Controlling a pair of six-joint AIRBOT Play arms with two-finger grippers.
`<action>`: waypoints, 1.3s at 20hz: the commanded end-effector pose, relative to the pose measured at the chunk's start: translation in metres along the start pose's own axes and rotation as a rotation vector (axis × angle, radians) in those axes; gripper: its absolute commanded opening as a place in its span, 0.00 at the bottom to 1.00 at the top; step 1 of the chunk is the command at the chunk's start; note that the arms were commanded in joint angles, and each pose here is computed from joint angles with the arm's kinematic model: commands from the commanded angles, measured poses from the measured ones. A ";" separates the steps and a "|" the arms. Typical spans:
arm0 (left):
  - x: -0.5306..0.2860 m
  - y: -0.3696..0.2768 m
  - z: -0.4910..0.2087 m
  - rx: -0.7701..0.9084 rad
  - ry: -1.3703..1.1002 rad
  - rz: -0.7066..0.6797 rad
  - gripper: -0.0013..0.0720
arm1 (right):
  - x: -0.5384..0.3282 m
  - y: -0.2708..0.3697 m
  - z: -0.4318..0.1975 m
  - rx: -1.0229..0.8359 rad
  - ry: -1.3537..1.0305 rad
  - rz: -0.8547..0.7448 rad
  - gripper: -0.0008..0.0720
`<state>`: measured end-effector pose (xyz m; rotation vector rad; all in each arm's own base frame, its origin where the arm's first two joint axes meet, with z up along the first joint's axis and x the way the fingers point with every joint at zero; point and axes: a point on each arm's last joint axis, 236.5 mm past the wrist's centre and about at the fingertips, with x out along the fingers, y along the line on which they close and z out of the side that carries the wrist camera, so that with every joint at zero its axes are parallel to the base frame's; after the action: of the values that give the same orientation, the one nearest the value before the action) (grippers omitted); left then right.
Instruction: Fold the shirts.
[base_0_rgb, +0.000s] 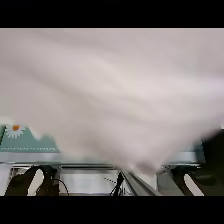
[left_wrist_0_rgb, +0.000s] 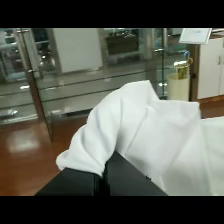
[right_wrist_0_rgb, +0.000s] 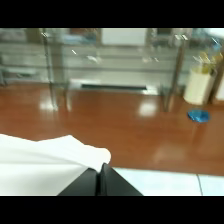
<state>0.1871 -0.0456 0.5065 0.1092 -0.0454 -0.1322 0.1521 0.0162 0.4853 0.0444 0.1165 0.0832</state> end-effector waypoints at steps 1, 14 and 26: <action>-0.006 0.001 -0.049 -0.013 0.108 0.002 0.05 | -0.006 -0.030 -0.057 0.033 0.169 -0.126 0.04; 0.092 -0.092 -0.462 -0.492 0.848 -0.327 0.05 | 0.201 -0.035 -0.310 0.119 0.759 -0.133 0.04; 0.138 -0.100 -0.546 -0.620 1.247 -0.406 0.98 | 0.337 -0.048 -0.416 0.575 1.011 -0.035 0.88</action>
<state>0.3439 -0.1015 -0.0428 -0.4486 1.1663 -0.3859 0.4342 0.0102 0.0415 0.4309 1.1186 -0.0338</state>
